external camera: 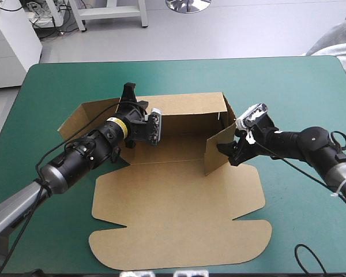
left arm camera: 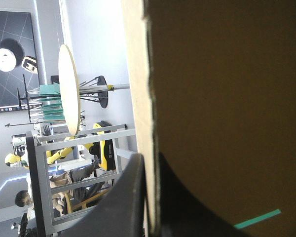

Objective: Fold the box

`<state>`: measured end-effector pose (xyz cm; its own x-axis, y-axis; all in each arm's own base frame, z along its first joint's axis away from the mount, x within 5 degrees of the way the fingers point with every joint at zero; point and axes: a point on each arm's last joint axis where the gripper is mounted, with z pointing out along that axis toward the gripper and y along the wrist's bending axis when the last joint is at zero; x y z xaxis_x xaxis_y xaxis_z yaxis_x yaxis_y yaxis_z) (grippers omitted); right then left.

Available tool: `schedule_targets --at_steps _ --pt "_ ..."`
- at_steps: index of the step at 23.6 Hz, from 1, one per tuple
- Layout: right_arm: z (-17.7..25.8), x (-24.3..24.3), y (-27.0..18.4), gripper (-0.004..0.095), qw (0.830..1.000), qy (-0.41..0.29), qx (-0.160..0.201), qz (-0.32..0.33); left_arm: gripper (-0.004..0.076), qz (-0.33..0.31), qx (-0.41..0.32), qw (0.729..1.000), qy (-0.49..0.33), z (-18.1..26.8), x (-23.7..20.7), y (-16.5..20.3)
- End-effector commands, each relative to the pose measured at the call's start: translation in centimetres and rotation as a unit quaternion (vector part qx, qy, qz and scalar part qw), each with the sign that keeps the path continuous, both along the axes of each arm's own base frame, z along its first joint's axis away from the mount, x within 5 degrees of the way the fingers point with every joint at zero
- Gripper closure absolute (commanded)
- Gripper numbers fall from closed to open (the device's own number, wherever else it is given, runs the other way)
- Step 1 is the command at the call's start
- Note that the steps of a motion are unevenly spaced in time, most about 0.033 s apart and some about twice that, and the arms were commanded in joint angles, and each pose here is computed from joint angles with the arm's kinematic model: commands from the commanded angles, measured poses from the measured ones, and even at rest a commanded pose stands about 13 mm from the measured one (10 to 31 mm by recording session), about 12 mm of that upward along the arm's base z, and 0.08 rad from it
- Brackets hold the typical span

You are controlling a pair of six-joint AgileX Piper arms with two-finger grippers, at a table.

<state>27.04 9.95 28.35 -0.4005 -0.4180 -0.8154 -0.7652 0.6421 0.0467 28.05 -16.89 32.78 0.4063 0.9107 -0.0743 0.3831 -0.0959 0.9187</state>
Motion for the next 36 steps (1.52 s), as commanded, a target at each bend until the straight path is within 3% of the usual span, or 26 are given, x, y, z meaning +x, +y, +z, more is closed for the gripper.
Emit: schedule_targets --at_steps 1,12,14,16,17,21,23,26,30,32,36 --pt "2.2 -0.3 1.4 0.0166 0.998 -0.055 0.025 0.009 0.0733 -0.012 -0.02 0.999 -0.024 1.6 -0.4 -0.4" --pt "2.4 0.8 4.0 0.0166 0.987 -0.122 0.015 -0.108 0.0729 -0.004 -0.023 1.0 0.019 0.7 -0.8 -2.0" --pt "2.5 0.9 3.9 0.0232 0.985 -0.134 0.002 -0.11 0.0729 0.001 -0.018 0.999 0.027 0.5 -0.9 -1.9" --pt "2.4 0.7 4.0 0.0379 0.987 -0.125 0.004 -0.101 0.0729 0.017 -0.012 0.999 0.043 0.2 -1.0 -1.7" --pt "2.2 0.5 4.3 0.0525 0.99 -0.114 0.007 -0.086 0.0729 0.021 -0.012 0.999 0.048 0.2 -1.0 -1.6" --pt "1.9 0.3 4.5 0.0882 0.993 -0.101 0.007 -0.069 0.0729 0.013 -0.027 0.998 0.046 0.3 -1.0 -1.8" --pt "1.9 0.5 4.4 0.0925 0.991 -0.105 0.005 -0.079 0.072 0.013 -0.035 0.998 0.049 0.3 -1.0 -1.9" --pt "2.0 0.8 4.2 0.0925 0.989 -0.11 0.009 -0.099 0.0582 0.011 -0.075 0.995 0.057 1.0 -1.6 -2.0" --pt "2.1 0.9 4.0 0.0927 0.987 -0.111 0.013 -0.114 0.0228 -0.023 -0.091 0.995 0.037 3.0 -3.9 -2.8" --pt "2.1 1.0 4.0 0.0927 0.986 -0.115 0.012 -0.12 0.0172 -0.038 -0.098 0.994 0.033 3.7 -5.1 -3.1" --pt "2.2 1.2 3.8 0.0927 0.984 -0.122 0.011 -0.129 0.0169 -0.058 -0.096 0.993 0.036 4.9 -7.6 -3.3"
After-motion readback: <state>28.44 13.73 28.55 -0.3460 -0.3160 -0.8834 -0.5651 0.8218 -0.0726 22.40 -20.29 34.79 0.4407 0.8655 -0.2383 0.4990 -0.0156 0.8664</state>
